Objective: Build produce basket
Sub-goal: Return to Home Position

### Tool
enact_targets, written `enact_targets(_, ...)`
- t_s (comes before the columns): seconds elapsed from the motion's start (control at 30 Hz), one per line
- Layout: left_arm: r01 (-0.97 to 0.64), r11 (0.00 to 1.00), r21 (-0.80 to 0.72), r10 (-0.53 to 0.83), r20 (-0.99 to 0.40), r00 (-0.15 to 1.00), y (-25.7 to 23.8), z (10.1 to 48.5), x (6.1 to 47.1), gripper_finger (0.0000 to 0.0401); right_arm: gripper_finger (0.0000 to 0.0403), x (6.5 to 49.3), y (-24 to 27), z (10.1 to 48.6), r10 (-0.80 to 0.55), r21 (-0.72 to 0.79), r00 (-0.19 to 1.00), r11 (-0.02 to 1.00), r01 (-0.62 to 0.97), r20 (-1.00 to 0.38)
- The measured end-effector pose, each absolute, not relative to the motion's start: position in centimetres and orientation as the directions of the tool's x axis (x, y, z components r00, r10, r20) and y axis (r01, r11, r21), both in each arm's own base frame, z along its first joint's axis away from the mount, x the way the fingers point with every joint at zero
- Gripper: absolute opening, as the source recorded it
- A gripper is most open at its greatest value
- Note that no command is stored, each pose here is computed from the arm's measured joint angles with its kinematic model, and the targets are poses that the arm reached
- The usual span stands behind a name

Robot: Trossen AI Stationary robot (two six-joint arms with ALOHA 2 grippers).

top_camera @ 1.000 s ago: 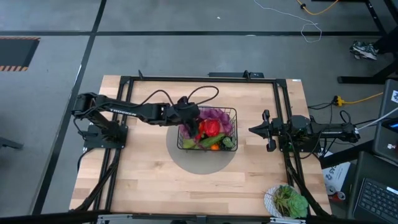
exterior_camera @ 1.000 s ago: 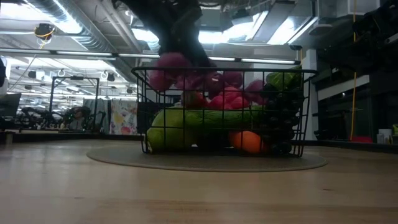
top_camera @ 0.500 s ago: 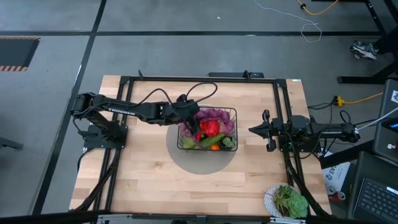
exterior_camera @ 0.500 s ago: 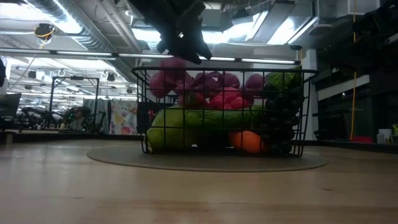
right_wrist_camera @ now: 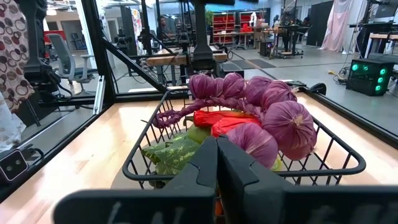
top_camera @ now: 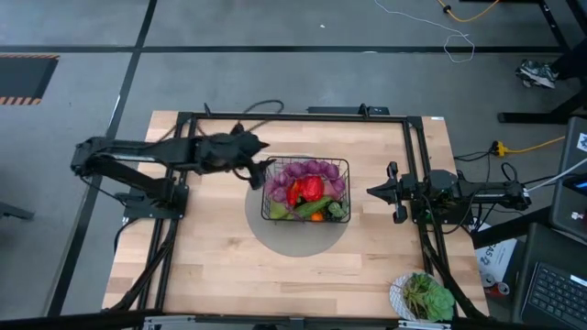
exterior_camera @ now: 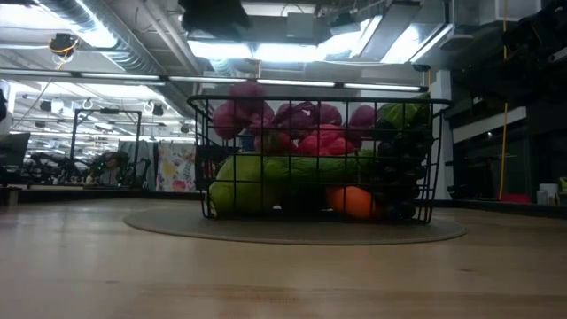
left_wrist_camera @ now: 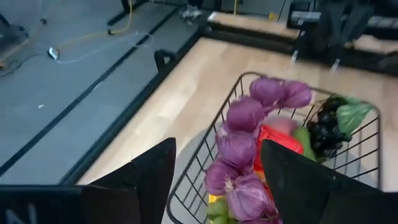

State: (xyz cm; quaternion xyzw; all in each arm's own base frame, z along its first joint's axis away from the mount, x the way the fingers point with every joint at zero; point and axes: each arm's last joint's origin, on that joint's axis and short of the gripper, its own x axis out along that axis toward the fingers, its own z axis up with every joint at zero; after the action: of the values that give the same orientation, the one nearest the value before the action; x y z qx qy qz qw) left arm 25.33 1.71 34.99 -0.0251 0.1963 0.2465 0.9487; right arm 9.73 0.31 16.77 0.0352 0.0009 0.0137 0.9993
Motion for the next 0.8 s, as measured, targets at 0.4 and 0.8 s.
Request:
enact_targets(0.4,-0.413,0.91,0.028,0.353,-0.573,0.74,2.0,35.2,19.8,0.023,0.0003,9.7,0.3,16.8,0.027,0.07,1.0,0.997,-0.027,-0.001)
enact_targets(0.8,-0.366,0.928,-0.067,0.299,-0.451,0.841,1.8,31.7,15.4,0.023,0.0003,9.7,0.3,16.8,0.027,0.07,1.0,0.997,-0.027,-0.001)
